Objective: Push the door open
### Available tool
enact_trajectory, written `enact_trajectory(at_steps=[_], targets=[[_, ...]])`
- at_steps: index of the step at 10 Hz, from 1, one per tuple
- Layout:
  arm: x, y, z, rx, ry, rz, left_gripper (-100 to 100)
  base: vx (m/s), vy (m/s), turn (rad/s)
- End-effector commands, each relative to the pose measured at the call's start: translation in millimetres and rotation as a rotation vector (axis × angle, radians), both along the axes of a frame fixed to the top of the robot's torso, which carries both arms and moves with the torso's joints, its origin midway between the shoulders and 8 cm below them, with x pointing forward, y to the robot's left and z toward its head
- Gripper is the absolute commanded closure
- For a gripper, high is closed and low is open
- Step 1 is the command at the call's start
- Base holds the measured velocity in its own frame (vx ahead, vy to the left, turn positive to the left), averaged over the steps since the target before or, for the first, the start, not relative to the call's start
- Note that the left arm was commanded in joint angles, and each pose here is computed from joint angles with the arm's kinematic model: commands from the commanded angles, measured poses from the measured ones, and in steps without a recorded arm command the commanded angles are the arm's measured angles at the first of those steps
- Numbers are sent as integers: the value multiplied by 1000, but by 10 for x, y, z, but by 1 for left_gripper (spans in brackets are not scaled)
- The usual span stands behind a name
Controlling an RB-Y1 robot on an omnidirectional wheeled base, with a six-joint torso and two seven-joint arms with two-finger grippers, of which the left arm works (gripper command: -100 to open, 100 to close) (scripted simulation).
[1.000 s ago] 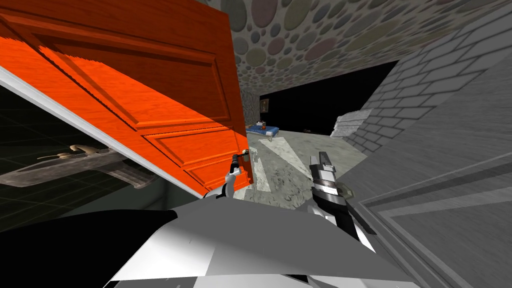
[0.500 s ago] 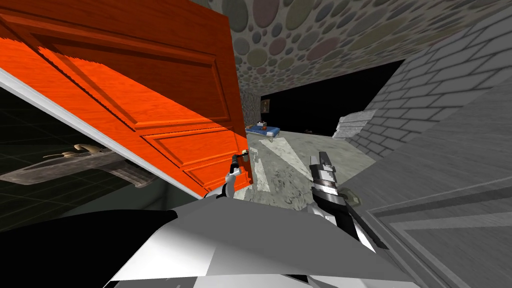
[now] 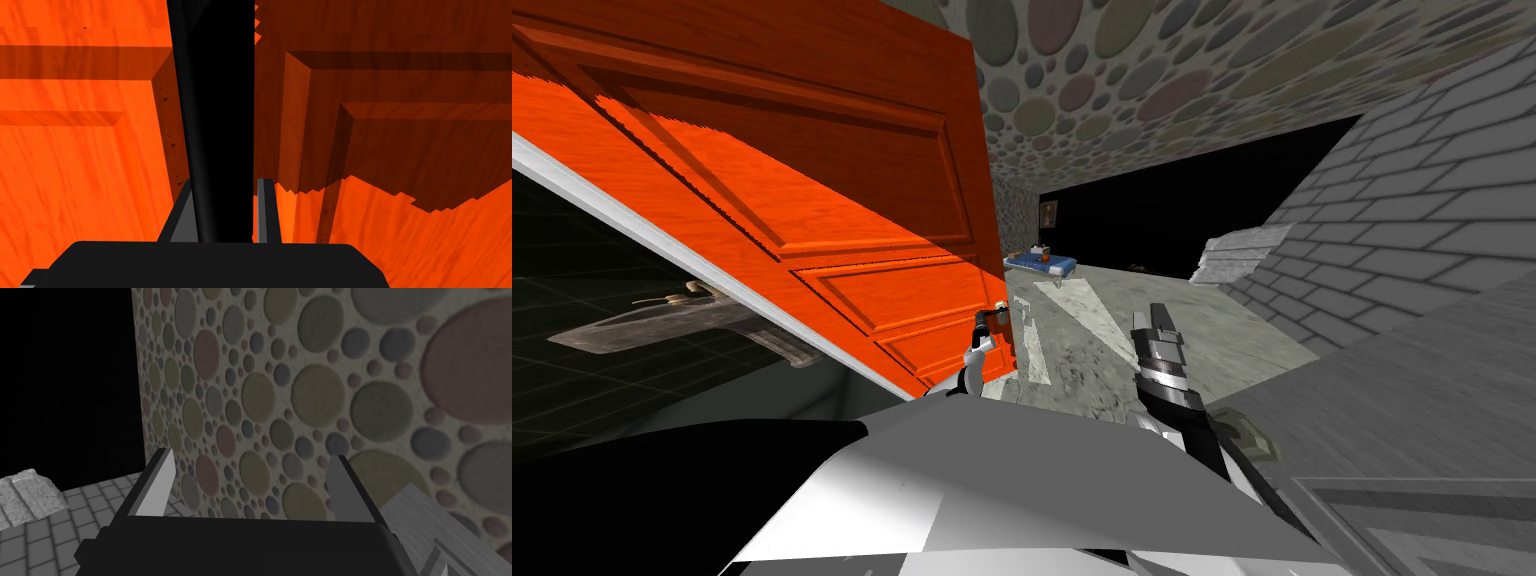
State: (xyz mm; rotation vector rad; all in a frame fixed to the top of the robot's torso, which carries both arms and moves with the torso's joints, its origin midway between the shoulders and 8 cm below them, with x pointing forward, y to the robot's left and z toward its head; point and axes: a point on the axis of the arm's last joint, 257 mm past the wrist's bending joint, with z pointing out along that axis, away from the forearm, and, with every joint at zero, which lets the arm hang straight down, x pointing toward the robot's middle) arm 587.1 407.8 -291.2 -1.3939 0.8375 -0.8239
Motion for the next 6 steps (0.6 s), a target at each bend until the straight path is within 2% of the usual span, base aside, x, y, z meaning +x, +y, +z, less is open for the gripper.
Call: enact_trajectory(at_steps=[1,4,5,6], targets=[[28,-64,28,-3,-6,4,100,109,-78,41],[15,-115,-14,-14,-1,10,100,85,-115,21],[-32,42,-17,-3,-3,33,100,6,-29,59],[-74,206,24,12,-7,58,100,39,89,39]])
